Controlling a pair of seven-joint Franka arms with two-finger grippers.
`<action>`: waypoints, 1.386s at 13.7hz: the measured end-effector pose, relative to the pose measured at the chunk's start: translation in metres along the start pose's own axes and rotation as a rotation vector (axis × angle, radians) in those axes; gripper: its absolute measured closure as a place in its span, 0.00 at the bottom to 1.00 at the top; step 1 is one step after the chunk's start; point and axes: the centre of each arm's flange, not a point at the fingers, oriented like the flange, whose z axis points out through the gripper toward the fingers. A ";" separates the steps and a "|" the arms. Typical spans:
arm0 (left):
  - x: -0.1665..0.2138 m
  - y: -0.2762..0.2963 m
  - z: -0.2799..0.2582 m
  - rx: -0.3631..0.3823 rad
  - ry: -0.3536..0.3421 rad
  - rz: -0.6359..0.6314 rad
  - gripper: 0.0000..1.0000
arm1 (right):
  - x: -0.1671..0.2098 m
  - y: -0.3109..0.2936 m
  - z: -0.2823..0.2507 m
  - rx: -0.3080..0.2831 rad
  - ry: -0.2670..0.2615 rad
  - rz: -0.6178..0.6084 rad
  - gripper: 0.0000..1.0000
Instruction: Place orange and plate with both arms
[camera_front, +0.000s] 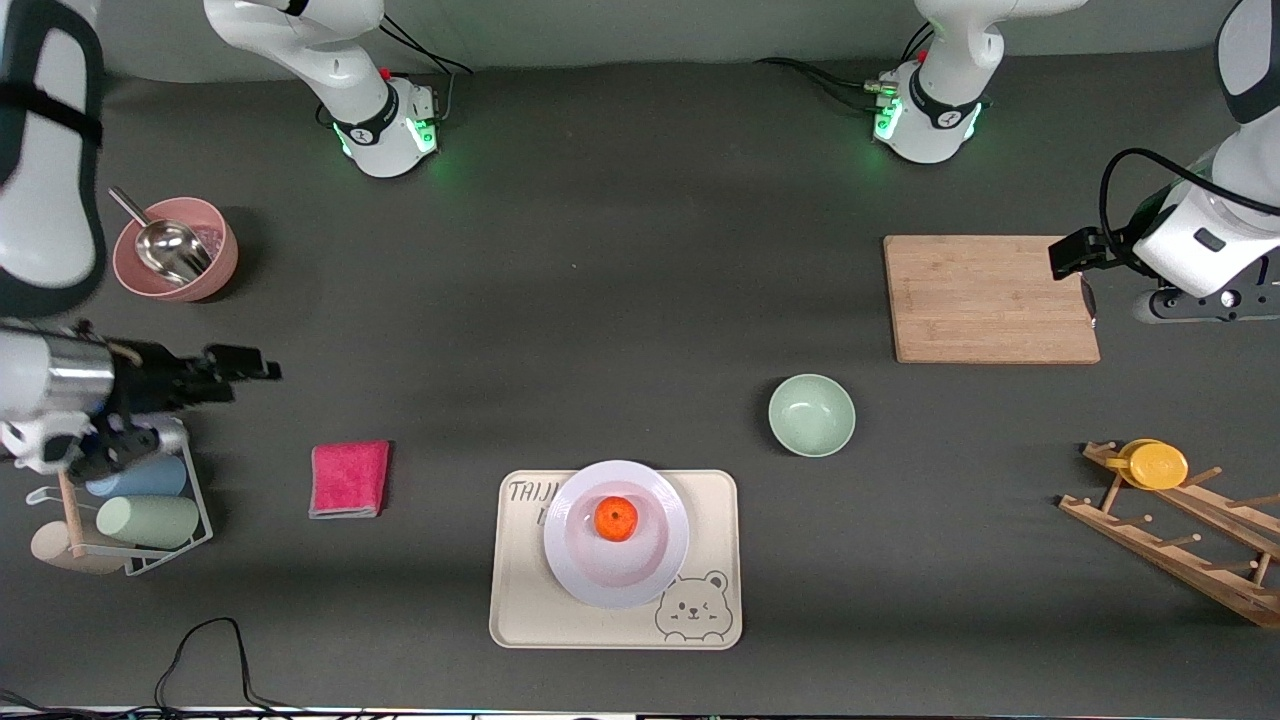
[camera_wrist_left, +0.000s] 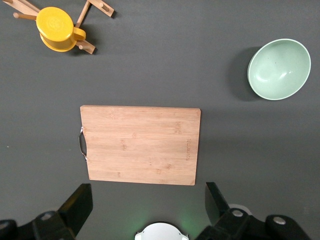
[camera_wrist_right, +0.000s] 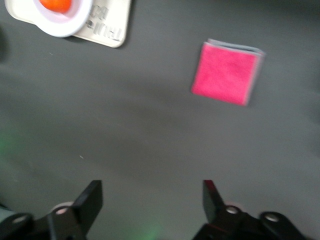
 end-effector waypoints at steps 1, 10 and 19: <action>0.000 0.000 0.000 0.000 0.000 0.000 0.00 | -0.015 -0.001 -0.012 -0.035 0.003 0.008 0.00; -0.007 -0.001 -0.011 -0.007 0.022 -0.008 0.00 | -0.060 -0.023 -0.054 -0.222 0.092 0.172 0.00; -0.021 -0.021 -0.031 -0.024 0.066 -0.047 0.00 | -0.051 -0.020 -0.052 -0.240 0.124 0.175 0.00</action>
